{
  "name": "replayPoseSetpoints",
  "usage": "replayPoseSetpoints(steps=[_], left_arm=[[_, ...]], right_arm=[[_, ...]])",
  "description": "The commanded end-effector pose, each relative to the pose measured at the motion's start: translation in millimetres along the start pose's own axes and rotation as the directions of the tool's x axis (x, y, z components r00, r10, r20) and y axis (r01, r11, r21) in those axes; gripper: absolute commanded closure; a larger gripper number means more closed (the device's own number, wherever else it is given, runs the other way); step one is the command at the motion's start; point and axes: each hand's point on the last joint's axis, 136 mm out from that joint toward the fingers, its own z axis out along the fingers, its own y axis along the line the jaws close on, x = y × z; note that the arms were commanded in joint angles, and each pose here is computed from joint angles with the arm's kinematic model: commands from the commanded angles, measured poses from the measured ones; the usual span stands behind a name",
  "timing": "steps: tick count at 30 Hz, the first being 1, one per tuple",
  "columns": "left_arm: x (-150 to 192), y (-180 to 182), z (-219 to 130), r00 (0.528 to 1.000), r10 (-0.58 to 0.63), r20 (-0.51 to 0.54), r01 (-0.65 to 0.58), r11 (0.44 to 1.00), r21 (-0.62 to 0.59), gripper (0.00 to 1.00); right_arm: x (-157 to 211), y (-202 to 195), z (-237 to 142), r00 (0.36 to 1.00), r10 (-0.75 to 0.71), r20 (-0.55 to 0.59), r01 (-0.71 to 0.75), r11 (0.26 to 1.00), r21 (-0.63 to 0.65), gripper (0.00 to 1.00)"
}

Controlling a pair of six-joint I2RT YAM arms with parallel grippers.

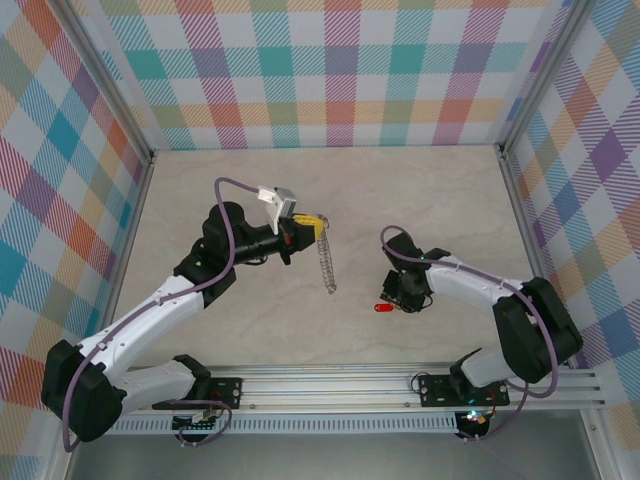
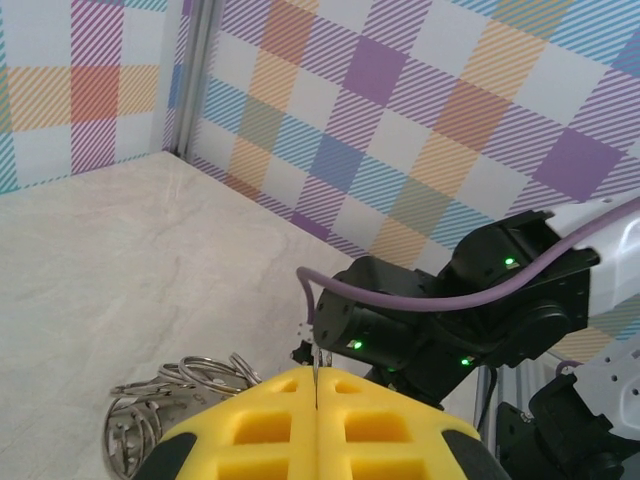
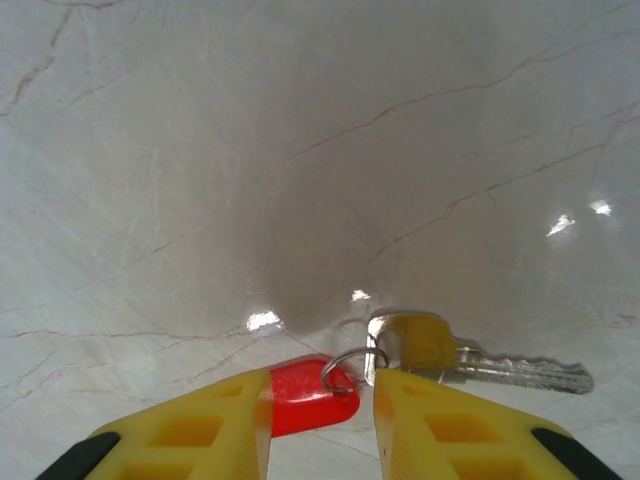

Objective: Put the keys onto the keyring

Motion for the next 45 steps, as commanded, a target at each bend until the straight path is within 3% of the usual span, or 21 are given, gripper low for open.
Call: replayPoseSetpoints(steps=[1,16,23,29,32,38,42,45], left_arm=[[-17,-15,-7,0.997,0.044,0.068,-0.047,0.998,0.044,1.0],[-16,-16,-7,0.996,0.038,0.075,-0.042,0.998,0.049,1.0],[-16,-15,-7,0.997,0.034,0.073,-0.038,0.998,0.048,1.0],[-15,-15,-6,0.997,0.03,0.068,-0.034,0.998,0.05,1.0],[-15,-15,-6,0.997,0.028,0.066,-0.031,0.998,0.05,1.0],[-16,-14,-4,0.998,0.019,0.065,-0.023,0.998,0.05,1.0],[-18,-15,-3,0.998,0.019,0.064,-0.023,0.998,0.053,1.0],[-19,-15,-2,0.998,0.014,0.055,-0.017,0.998,0.056,1.0]], right_arm=[[-3,4,0,1.0,0.009,0.011,-0.009,1.0,0.011,0.67],[1,-11,10,1.0,0.004,-0.004,-0.004,0.996,0.086,0.71],[1,-10,7,1.0,-0.009,-0.005,0.009,0.997,0.075,0.82],[1,-7,-6,1.0,-0.023,0.009,0.023,0.999,0.044,0.99],[1,-5,-16,0.999,-0.036,0.022,0.035,0.999,0.021,1.0],[-7,6,-44,0.993,-0.068,0.096,0.074,0.996,-0.058,1.0],[-18,35,-71,0.974,-0.135,0.184,0.17,0.966,-0.194,1.0],[-29,66,-104,0.944,-0.176,0.28,0.268,0.902,-0.339,1.0]])
